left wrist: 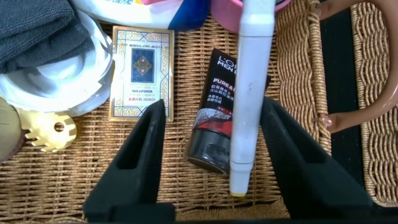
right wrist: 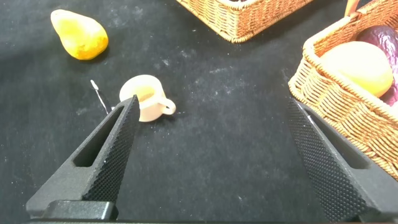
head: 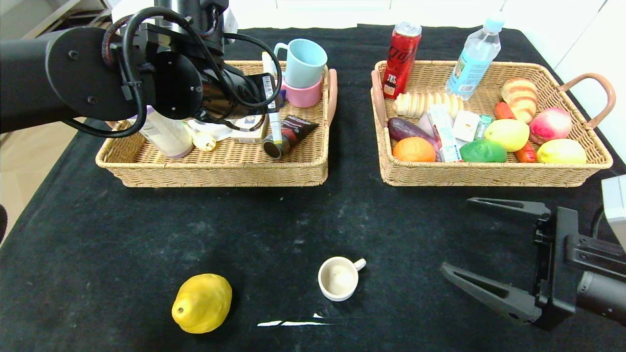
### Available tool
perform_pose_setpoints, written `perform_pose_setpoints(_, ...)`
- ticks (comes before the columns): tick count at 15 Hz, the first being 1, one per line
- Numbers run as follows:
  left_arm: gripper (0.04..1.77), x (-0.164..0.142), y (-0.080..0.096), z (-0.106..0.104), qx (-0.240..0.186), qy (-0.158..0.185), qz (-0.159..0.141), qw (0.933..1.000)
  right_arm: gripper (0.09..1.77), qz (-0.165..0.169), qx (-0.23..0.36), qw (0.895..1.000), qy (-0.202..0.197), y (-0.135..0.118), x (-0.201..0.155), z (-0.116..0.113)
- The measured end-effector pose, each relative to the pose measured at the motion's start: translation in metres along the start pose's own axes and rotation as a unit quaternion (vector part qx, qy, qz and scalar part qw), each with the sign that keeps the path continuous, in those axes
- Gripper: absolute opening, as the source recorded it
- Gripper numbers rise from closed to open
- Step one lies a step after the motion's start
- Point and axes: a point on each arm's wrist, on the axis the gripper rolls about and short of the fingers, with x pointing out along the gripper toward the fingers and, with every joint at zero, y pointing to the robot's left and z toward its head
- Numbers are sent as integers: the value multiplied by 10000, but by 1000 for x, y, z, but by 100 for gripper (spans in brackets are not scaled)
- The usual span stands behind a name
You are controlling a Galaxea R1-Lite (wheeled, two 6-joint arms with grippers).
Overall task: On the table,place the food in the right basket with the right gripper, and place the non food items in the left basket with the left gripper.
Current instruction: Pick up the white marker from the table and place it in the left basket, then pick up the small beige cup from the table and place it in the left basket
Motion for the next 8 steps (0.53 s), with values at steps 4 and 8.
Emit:
perform_pose_setpoints(4, 137, -3, 1, 1, 2, 2, 3, 10000, 171, 5, 4, 10000, 7, 0, 0, 0)
perform_pose_setpoints(8, 151, -4, 0, 0, 19, 34, -5, 10000, 171, 10, 2, 10000, 10, 0, 0, -1)
